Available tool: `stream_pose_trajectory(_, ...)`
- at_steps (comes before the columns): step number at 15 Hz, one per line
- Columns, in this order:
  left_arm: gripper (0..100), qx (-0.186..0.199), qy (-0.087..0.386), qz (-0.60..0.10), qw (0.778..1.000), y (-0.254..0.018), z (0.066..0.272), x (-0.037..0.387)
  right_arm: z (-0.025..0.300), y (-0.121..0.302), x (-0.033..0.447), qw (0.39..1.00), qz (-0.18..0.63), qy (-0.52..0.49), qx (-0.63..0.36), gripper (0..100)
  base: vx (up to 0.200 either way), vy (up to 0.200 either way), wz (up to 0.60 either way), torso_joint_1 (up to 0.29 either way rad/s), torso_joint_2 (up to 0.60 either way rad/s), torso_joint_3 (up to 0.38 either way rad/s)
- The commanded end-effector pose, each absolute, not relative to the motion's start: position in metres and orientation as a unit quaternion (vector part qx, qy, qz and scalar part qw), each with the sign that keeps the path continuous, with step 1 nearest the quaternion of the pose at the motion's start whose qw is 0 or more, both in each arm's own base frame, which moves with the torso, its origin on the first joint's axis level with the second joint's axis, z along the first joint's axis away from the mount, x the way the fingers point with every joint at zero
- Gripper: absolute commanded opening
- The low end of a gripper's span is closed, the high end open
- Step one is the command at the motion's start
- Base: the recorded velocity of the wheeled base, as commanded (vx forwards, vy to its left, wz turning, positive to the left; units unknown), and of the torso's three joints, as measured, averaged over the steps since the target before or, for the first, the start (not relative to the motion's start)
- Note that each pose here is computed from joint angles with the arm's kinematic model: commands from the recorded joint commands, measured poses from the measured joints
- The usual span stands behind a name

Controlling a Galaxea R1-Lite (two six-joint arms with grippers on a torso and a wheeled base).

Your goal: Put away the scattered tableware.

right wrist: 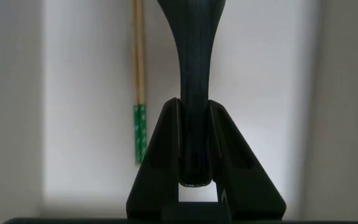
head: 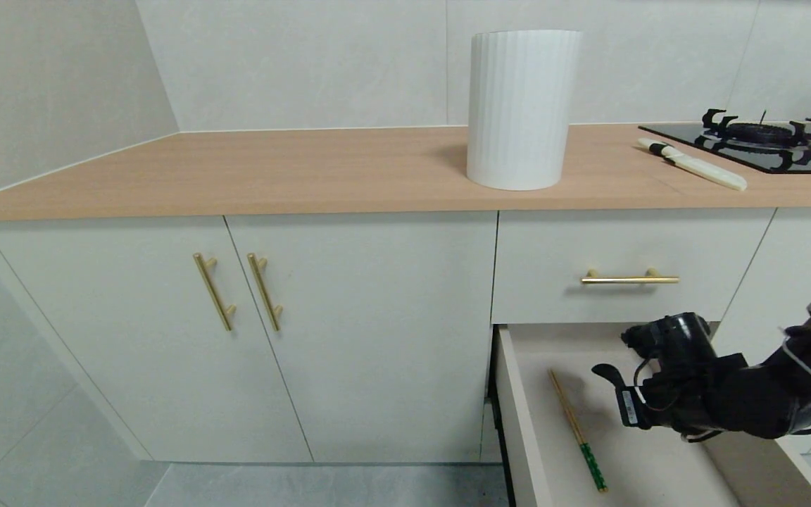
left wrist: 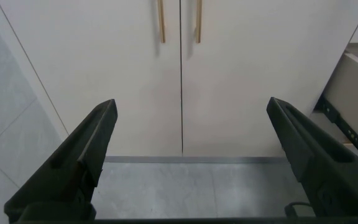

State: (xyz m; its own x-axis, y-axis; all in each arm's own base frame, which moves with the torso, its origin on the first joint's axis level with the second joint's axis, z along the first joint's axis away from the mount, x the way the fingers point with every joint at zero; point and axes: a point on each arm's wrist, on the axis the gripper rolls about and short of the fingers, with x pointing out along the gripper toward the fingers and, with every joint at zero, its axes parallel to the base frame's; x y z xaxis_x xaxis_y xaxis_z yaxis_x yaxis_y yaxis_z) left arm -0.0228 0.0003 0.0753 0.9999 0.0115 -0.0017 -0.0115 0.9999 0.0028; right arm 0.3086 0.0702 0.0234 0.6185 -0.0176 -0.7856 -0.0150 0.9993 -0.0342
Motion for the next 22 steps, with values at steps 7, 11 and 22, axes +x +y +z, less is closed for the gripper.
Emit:
stream_pose_trajectory(7,100,0.001,0.002,0.006,1.000,0.000,0.075,-0.023,-0.038,0.073,0.313,0.875,-0.028,0.482,-0.034,0,0.000,0.000,0.00,0.000,0.00,0.000)
stream_pose_trajectory(11,100,0.002,0.002,0.006,1.000,0.000,0.075,-0.023,-0.041,0.073,0.313,0.874,-0.028,0.484,-0.035,0,0.000,0.000,0.00,0.000,0.00,0.000)
stream_pose_trajectory(22,100,0.002,0.002,0.006,1.000,0.000,0.075,-0.023,-0.040,0.073,0.313,0.875,-0.028,0.482,-0.034,100,0.000,0.000,0.00,0.000,0.00,0.000)
